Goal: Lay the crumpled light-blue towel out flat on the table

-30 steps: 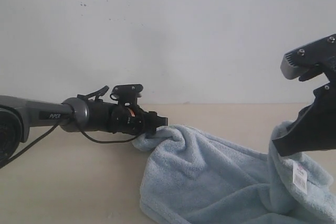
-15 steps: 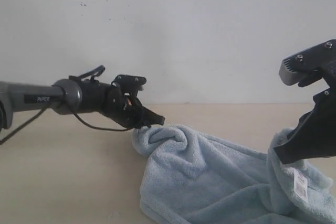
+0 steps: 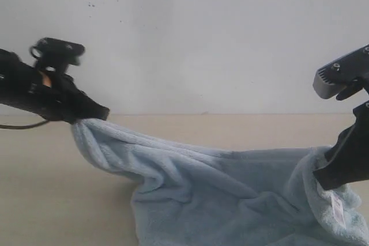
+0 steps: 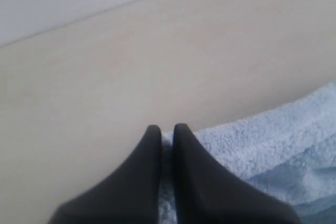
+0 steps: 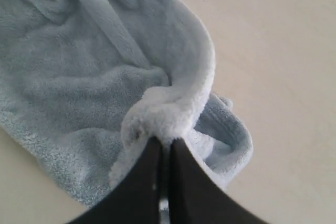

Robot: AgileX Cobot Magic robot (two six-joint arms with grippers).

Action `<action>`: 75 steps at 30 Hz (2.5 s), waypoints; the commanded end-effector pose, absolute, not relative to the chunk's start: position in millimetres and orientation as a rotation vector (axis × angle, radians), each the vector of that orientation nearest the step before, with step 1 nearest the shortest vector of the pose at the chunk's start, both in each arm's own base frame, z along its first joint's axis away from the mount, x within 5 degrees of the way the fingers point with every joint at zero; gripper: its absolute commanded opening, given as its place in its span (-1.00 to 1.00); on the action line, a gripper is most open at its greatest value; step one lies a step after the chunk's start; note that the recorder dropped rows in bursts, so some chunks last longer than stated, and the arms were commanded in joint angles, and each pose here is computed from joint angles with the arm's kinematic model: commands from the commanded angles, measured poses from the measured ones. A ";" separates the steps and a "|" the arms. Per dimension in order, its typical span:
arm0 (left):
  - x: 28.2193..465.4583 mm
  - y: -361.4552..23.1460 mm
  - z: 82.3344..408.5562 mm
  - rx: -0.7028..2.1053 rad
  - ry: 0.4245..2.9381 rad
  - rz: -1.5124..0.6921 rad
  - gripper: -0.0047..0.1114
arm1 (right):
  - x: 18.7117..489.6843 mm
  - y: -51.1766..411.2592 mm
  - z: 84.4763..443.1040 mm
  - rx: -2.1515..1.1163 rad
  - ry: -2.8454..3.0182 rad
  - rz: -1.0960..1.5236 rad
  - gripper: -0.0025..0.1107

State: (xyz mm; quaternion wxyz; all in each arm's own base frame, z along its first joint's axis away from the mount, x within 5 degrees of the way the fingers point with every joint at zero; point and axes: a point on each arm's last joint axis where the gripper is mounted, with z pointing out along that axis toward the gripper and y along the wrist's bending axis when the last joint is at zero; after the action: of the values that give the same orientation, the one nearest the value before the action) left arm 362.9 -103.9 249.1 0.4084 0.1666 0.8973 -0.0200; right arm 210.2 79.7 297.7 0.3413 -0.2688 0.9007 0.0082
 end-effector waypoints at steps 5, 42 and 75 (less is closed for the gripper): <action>252.1 -44.0 349.4 0.329 2.080 0.078 -0.85 | 208.5 71.5 298.0 -0.728 2.352 -0.105 -0.96; 181.9 -18.6 353.8 0.352 2.119 0.247 -0.85 | 213.1 104.5 198.5 -0.834 2.789 0.190 -0.27; 181.8 -18.9 353.7 0.337 2.121 0.234 -0.85 | 180.4 139.5 140.4 -1.391 2.632 0.080 -0.27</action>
State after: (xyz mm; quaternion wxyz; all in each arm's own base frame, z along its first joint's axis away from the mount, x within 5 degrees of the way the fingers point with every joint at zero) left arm 182.6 -19.2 352.5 0.4620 0.1431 0.8696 0.0994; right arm 179.9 139.5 147.2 0.0904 -0.4607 0.8824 0.0309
